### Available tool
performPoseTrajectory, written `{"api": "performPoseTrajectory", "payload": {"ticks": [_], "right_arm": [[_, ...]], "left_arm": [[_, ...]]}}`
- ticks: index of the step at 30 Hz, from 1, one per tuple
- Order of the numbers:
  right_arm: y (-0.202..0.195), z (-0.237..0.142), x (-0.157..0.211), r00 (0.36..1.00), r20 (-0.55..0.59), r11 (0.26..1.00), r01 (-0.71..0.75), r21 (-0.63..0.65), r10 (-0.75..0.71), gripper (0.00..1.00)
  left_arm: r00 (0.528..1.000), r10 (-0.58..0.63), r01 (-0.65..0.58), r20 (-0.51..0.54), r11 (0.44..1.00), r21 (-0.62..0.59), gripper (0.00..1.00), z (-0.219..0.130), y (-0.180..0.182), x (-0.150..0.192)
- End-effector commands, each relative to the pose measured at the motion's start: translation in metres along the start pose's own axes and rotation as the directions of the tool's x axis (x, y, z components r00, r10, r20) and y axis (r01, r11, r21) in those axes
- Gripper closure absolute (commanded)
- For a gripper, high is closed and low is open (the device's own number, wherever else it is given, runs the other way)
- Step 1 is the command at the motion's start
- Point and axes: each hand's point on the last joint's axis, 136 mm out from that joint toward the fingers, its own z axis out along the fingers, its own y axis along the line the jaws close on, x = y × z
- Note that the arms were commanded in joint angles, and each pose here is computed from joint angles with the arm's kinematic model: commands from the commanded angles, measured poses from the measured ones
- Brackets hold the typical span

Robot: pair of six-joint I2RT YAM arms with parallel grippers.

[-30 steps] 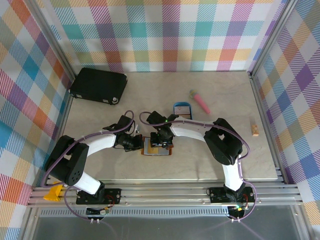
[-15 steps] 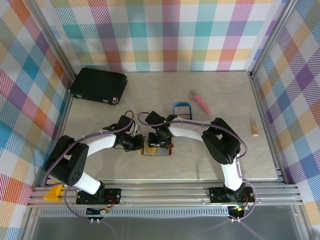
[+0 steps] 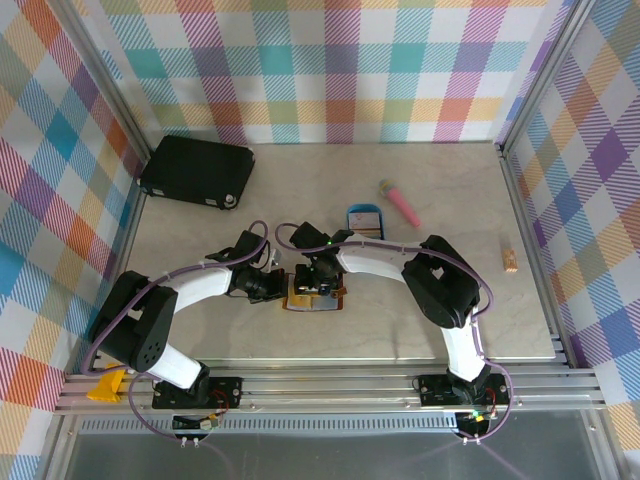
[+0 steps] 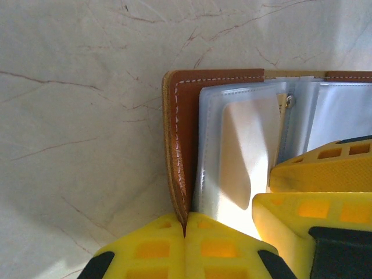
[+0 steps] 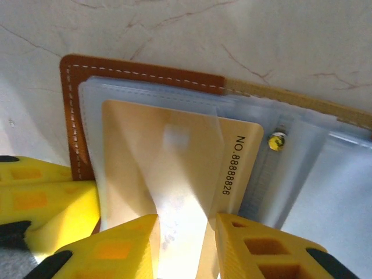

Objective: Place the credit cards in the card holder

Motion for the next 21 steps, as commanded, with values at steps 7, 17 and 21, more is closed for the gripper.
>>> {"api": "performPoseTrajectory", "payload": {"ticks": [7,17,21], "right_arm": [[0.012,-0.021,0.0,0.999,0.047,0.999,0.024,-0.042,-0.022,0.69],[0.0,-0.053,0.0,0.993,0.107,0.999,0.047,-0.006,-0.046,0.66],[-0.002,-0.046,0.003,0.997,0.07,0.999,0.034,0.012,-0.035,0.63]], "left_arm": [[1.0,0.006,-0.006,-0.013,1.0,-0.007,1.0,-0.004,0.002,0.005],[1.0,0.008,-0.008,-0.01,1.0,-0.014,1.0,-0.006,0.003,0.005],[1.0,0.008,-0.008,-0.009,1.0,-0.011,1.0,-0.006,0.002,0.004]]}}
